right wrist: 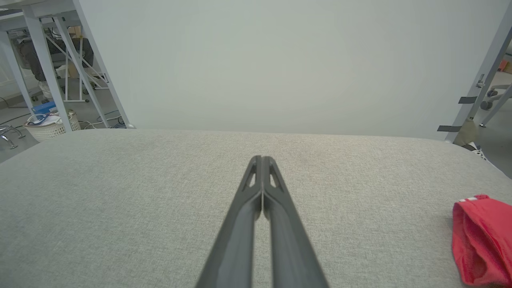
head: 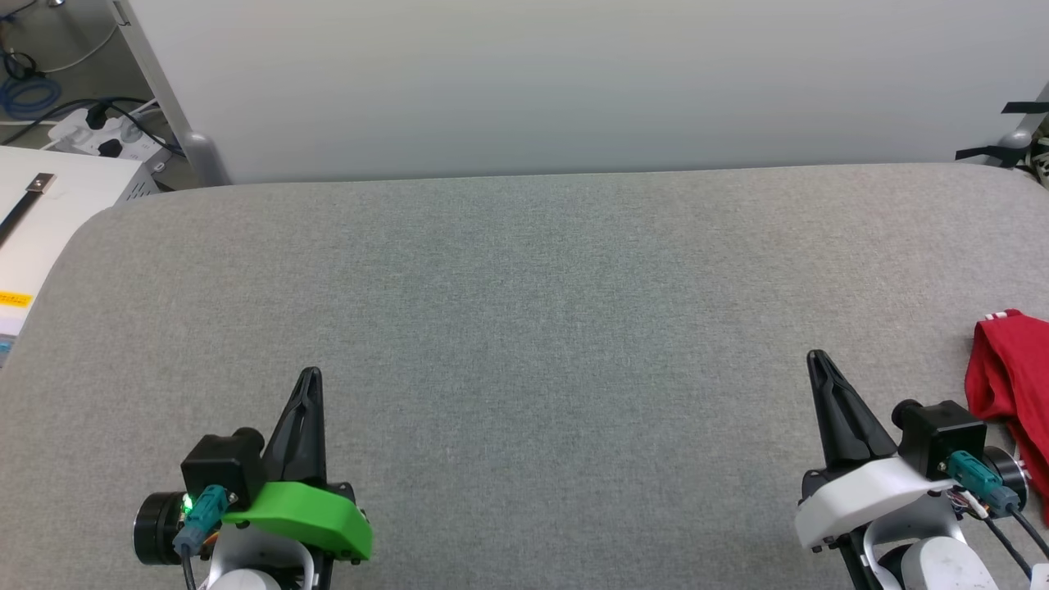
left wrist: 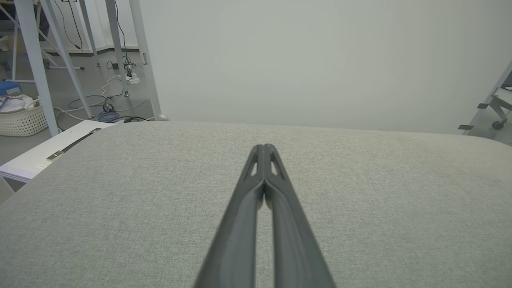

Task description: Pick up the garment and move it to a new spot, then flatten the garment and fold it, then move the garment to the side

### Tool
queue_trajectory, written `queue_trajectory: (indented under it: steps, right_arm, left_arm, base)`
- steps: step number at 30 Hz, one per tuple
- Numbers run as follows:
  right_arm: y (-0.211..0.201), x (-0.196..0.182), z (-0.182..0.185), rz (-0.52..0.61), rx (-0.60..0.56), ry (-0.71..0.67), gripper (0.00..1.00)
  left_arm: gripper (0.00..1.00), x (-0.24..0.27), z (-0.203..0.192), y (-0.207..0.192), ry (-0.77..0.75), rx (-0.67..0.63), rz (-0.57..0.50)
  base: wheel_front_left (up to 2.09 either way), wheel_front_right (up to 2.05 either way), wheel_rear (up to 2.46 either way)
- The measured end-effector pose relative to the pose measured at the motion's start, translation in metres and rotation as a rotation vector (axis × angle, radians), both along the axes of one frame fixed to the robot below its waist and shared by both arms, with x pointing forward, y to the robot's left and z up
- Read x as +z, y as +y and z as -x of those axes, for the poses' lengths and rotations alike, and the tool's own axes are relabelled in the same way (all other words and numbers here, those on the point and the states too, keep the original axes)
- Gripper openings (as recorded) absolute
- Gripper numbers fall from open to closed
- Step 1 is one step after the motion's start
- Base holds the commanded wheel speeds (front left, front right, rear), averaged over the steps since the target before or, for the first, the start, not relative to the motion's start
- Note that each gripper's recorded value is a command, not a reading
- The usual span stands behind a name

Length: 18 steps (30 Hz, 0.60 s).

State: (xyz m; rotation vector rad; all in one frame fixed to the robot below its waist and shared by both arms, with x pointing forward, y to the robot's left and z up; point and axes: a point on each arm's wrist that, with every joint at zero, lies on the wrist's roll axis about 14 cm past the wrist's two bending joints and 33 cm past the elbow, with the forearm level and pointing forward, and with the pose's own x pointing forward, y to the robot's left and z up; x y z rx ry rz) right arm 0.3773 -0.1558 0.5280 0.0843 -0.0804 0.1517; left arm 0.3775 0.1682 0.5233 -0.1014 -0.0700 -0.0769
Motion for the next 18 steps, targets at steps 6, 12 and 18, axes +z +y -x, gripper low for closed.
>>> queue_trajectory:
  steps: [6, 12, 18]
  right_arm:
    - [-0.0001, -0.0002, 0.0002, 0.012, 0.0, 0.007, 0.0]
    - [0.0002, 0.001, 0.0, 0.028, 0.0, 0.008, 0.0]
    - [0.0003, 0.0016, -0.0002, 0.039, 0.0, 0.012, 0.0]
  left_arm:
    - [0.0, 0.0008, 0.0003, 0.0004, 0.003, 0.003, -0.014]
    - [0.0, 0.0013, 0.0005, 0.0015, 0.008, 0.011, -0.025]
    - [0.0, 0.001, 0.0008, 0.0019, 0.017, 0.014, -0.04]
  base:
    - [0.0, 0.0, 0.0]
    - [0.0, 0.0, 0.0]
    - [0.0, 0.0, 0.0]
